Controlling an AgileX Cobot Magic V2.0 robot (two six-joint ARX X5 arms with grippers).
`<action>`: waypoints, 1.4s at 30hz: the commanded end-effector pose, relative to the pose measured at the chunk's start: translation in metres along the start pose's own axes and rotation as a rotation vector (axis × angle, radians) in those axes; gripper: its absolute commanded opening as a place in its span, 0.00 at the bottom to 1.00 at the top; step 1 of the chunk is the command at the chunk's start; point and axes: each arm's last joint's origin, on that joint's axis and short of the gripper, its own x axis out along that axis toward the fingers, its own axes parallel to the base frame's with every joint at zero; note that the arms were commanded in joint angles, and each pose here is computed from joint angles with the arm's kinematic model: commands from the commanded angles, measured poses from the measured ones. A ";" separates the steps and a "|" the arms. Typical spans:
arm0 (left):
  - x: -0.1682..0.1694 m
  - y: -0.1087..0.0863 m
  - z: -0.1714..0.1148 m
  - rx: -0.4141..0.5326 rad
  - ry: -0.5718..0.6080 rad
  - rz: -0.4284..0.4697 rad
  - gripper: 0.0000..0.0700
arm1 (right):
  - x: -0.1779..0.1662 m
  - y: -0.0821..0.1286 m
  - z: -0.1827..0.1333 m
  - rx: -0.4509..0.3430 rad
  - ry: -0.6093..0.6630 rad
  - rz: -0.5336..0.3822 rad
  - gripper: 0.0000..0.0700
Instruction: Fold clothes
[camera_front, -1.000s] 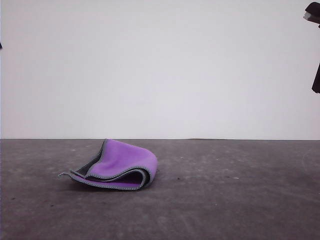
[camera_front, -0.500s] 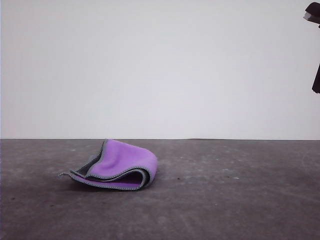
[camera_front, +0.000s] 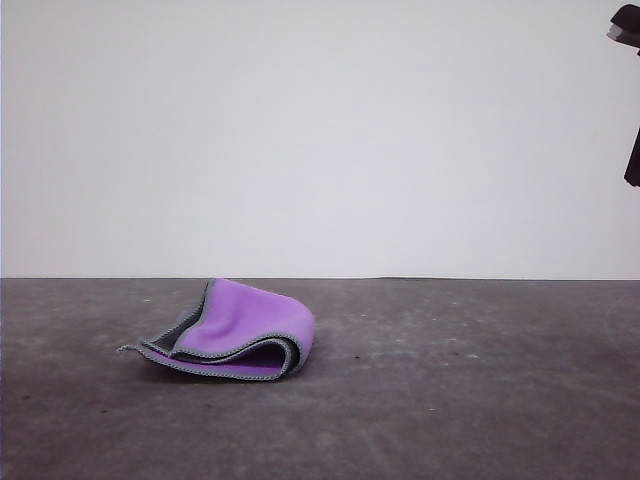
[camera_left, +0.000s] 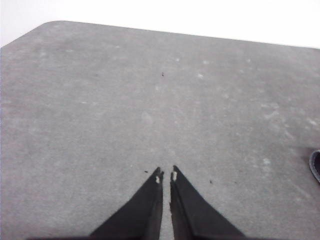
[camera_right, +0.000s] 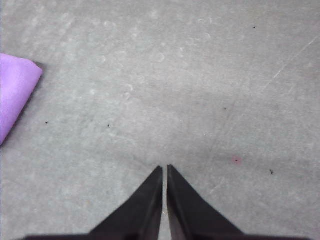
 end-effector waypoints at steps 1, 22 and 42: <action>0.001 0.001 -0.004 -0.038 -0.015 -0.001 0.02 | -0.001 0.001 0.005 -0.001 -0.018 0.004 0.01; 0.004 0.001 -0.008 -0.072 -0.028 -0.012 0.02 | -0.001 0.001 0.005 -0.003 -0.023 0.005 0.01; 0.004 0.001 -0.008 -0.072 -0.028 -0.012 0.02 | -0.013 -0.024 -0.086 -0.214 -0.617 -0.211 0.01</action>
